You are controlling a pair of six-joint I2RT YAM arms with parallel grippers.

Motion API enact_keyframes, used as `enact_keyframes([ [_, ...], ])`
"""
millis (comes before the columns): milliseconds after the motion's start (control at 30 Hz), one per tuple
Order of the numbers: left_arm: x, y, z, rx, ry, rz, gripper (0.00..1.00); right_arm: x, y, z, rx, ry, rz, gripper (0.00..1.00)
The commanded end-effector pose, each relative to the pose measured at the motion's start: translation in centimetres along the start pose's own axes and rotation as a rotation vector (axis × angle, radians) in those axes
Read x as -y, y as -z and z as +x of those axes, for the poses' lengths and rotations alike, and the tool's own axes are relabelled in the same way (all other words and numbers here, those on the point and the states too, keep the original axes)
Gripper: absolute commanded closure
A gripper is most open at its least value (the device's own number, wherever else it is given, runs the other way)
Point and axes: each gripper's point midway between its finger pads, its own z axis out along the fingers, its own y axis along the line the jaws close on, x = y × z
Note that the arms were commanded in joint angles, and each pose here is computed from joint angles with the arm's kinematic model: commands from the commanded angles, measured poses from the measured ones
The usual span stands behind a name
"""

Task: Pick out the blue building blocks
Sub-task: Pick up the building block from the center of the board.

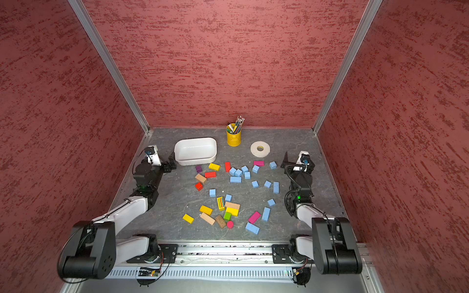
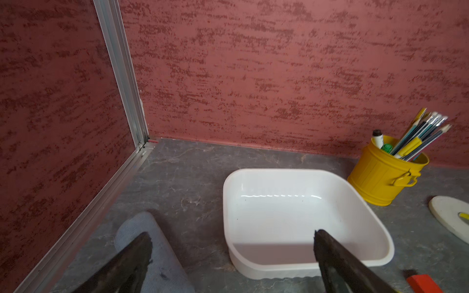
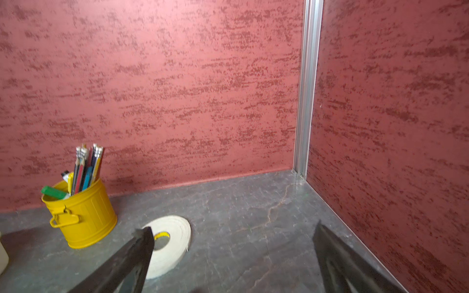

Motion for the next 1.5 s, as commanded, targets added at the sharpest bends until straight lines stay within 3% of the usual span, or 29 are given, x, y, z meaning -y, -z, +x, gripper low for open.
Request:
enact_keyframes([
  [0, 0.0, 1.1, -2.0, -0.084, 0.096, -0.029, 0.00, -1.7, -0.4, -1.1, -0.066, -0.072, -0.078, 0.01],
  [233, 2.7, 5.8, -7.5, -0.146, 0.236, 0.110, 0.00, -4.8, 0.9, -1.2, -0.225, -0.154, -0.227, 0.01],
  [500, 5.3, 12.7, -8.6, -0.212, 0.242, 0.291, 0.00, -6.8, 2.7, -0.1, -0.424, -0.120, -0.305, 0.01],
  [767, 9.2, 14.9, -6.8, -0.417, 0.259, 0.510, 0.00, -8.2, 3.8, 0.6, -0.540, -0.108, -0.343, 0.01],
  [967, 11.2, 15.0, -3.2, -0.569, 0.262, 0.591, 0.00, -9.8, 4.4, 1.6, -0.615, -0.104, -0.343, 0.01],
  [1333, 13.7, 15.3, 2.2, -0.747, 0.078, 0.491, 0.00, -13.5, 6.1, 2.7, -0.694, -0.090, -0.374, 0.01],
  [1467, 14.7, 15.5, 3.7, -0.800, 0.096, 0.463, 0.00, -14.4, 6.6, 3.7, -0.723, -0.074, -0.385, 0.01],
])
